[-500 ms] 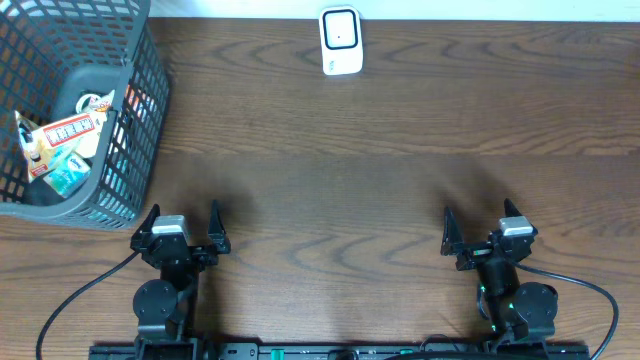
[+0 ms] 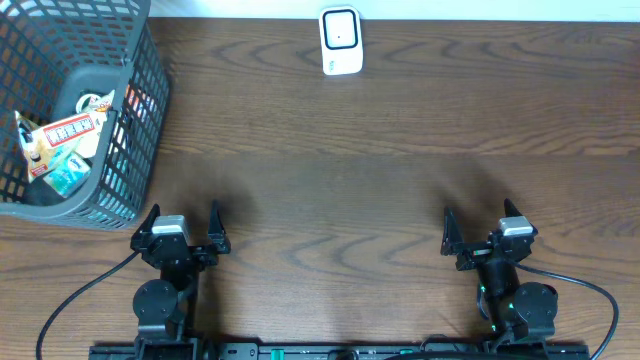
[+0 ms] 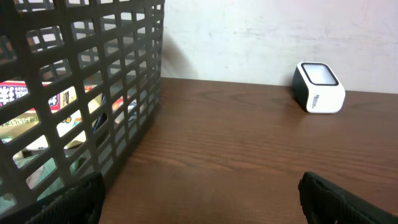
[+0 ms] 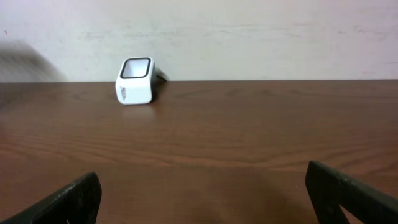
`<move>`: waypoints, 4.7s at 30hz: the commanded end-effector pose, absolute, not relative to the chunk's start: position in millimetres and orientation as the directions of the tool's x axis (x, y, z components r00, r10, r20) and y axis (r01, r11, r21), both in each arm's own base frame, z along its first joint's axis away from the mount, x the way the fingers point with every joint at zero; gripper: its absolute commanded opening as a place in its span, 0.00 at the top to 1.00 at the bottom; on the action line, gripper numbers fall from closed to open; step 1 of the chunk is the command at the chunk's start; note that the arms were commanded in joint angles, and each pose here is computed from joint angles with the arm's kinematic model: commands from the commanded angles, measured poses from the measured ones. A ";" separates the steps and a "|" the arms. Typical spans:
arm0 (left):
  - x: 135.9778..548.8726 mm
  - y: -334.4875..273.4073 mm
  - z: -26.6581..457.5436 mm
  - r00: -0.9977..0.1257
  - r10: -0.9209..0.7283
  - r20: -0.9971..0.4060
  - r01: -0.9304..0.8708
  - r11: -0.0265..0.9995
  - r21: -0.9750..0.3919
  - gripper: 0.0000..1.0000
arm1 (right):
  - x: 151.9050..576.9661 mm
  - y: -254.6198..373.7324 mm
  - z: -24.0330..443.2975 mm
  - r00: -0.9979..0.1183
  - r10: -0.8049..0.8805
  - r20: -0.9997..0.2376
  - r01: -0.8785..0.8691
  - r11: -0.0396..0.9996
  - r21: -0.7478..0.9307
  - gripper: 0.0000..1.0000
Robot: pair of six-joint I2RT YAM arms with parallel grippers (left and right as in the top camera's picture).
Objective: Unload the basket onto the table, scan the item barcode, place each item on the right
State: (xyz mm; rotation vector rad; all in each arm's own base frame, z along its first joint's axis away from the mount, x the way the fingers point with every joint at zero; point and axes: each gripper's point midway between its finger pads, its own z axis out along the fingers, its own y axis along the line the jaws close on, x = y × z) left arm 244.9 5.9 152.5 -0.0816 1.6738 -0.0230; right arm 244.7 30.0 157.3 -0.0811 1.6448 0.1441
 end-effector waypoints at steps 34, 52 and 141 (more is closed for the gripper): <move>243.8 6.5 136.3 -0.153 -0.071 -0.986 -0.050 0.997 -0.064 0.02 | 244.7 28.1 157.0 -0.077 0.023 -0.997 -0.130 0.991 0.033 0.01; 243.8 6.5 136.3 -0.153 -0.071 -0.986 -0.050 0.997 -0.064 0.02 | 244.7 28.1 157.0 -0.077 0.023 -0.997 -0.130 0.991 0.033 0.01; 475.7 249.0 265.2 -0.793 -0.116 -0.598 -0.336 0.902 0.270 0.02 | 244.7 28.1 156.9 -0.077 0.023 -0.997 -0.130 0.991 0.033 0.01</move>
